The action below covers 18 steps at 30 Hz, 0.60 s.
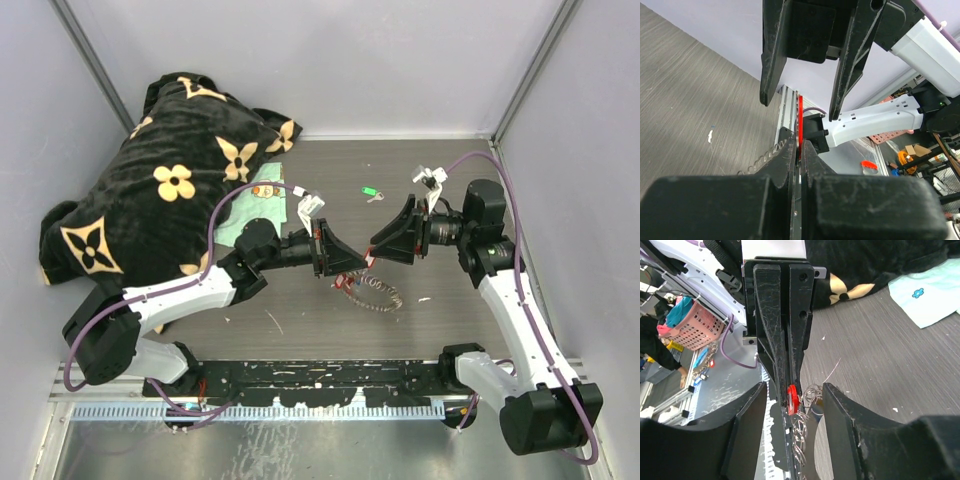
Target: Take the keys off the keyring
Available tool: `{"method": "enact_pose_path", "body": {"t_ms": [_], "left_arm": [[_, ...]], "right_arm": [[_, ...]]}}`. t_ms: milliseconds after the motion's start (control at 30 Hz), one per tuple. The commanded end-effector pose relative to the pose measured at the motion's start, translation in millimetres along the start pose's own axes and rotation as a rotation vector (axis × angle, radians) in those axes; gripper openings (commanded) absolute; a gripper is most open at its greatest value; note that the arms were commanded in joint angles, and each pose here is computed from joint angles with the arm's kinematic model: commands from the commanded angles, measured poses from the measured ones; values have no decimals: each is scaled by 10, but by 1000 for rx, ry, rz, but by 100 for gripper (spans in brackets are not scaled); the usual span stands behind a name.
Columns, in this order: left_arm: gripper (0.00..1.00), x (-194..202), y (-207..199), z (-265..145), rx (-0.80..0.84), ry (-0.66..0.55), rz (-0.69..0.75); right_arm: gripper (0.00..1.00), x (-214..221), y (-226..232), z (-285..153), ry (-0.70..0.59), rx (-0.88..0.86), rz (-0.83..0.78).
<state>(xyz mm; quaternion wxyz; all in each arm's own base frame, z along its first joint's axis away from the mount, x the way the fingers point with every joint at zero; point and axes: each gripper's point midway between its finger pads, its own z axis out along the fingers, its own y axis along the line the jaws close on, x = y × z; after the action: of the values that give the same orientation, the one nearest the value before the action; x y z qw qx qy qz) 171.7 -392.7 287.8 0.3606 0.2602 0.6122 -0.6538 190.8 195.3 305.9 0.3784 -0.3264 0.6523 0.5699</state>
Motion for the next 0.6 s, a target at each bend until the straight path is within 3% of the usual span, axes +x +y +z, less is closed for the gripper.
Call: {"method": "enact_pose_path", "body": {"t_ms": [0, 267, 567], "left_arm": [[0, -498, -424, 25, 110, -149, 129], [0, -530, -414, 12, 98, -174, 127], [0, -551, -409, 19, 103, -191, 117]], "right_arm": [[52, -67, 163, 5, -11, -41, -58], [37, -19, 191, 9, -5, -55, -54], [35, 11, 208, 20, 2, -69, -49]]}}
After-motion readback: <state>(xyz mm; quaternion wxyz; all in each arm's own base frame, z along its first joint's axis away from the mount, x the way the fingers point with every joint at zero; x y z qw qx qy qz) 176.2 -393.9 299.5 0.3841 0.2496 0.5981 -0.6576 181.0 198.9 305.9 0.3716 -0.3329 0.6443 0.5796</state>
